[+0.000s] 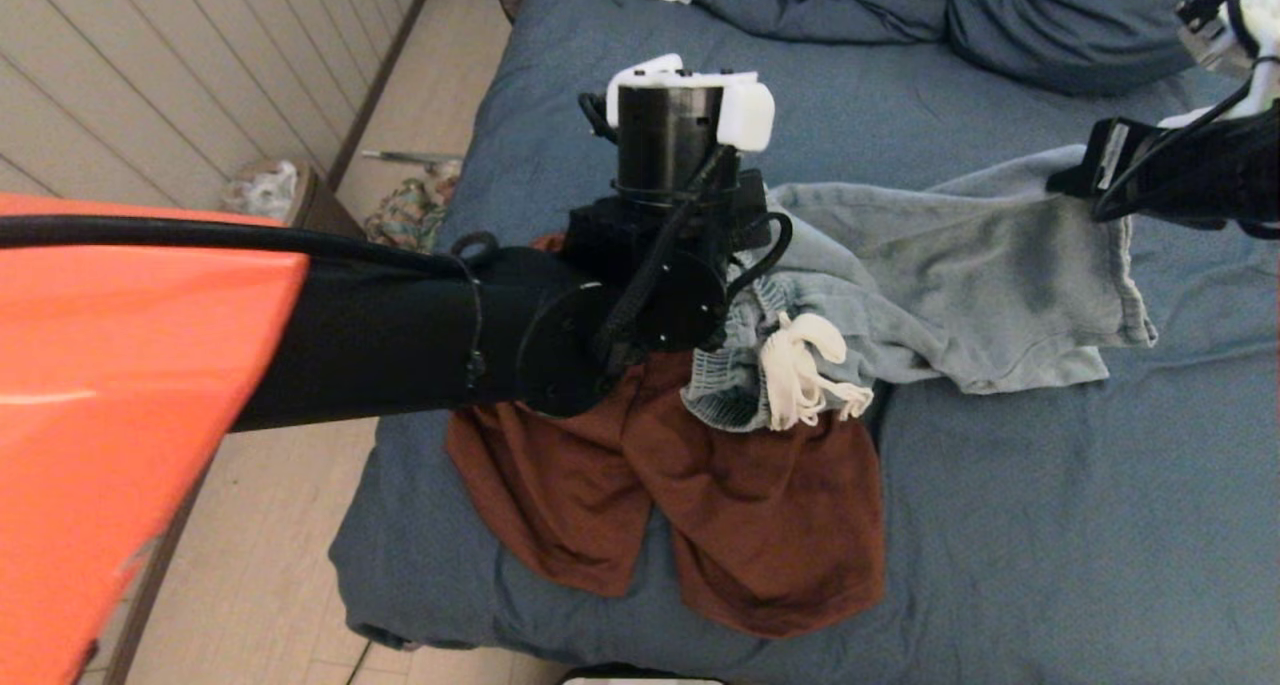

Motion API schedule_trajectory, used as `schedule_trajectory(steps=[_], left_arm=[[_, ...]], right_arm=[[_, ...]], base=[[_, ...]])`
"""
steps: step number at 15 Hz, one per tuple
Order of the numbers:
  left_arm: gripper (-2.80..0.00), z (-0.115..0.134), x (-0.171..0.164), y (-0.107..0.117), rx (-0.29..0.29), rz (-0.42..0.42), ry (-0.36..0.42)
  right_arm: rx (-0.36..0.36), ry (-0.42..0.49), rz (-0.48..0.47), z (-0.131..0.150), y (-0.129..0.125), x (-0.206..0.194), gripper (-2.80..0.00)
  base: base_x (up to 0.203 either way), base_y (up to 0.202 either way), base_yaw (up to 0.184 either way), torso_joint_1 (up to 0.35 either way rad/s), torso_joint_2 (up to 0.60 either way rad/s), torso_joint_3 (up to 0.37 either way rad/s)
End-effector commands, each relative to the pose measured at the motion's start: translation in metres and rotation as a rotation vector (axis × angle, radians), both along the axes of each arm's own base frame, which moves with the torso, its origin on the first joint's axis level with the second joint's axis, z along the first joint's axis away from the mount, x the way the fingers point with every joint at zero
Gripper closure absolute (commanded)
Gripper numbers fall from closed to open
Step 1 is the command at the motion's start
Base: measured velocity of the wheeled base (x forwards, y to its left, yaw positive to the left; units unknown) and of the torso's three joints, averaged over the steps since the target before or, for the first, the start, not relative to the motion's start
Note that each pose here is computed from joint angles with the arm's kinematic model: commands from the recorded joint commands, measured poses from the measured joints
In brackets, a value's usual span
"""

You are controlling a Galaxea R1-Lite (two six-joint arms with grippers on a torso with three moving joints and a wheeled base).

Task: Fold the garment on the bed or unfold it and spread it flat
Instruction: Unford the blue shorts

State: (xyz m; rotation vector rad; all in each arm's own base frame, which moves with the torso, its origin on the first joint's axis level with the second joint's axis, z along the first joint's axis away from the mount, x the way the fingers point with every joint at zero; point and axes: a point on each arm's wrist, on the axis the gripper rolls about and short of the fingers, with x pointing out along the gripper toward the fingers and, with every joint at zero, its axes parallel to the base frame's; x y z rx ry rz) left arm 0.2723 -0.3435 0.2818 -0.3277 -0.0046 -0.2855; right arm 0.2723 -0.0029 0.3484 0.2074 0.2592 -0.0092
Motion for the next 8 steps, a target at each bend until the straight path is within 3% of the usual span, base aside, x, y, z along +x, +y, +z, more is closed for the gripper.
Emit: schedule_trajectory(steps=[1, 8], left_arm=[[0.0, 0.044, -0.025, 0.036, -0.065, 0.007, -0.05], [0.0, 0.102, -0.091, 0.108, -0.062, -0.008, -0.16]], right_arm=[[0.0, -0.097, 0.033, 0.034, 0.008, -0.049, 0.0], [-0.005, -0.238, 0.047, 0.078, 0.007, -0.146, 0.0]], base=[[0.0, 0.0, 0.0, 0.0, 0.0, 0.0], [0.0, 0.0, 0.0, 0.0, 0.0, 0.0]])
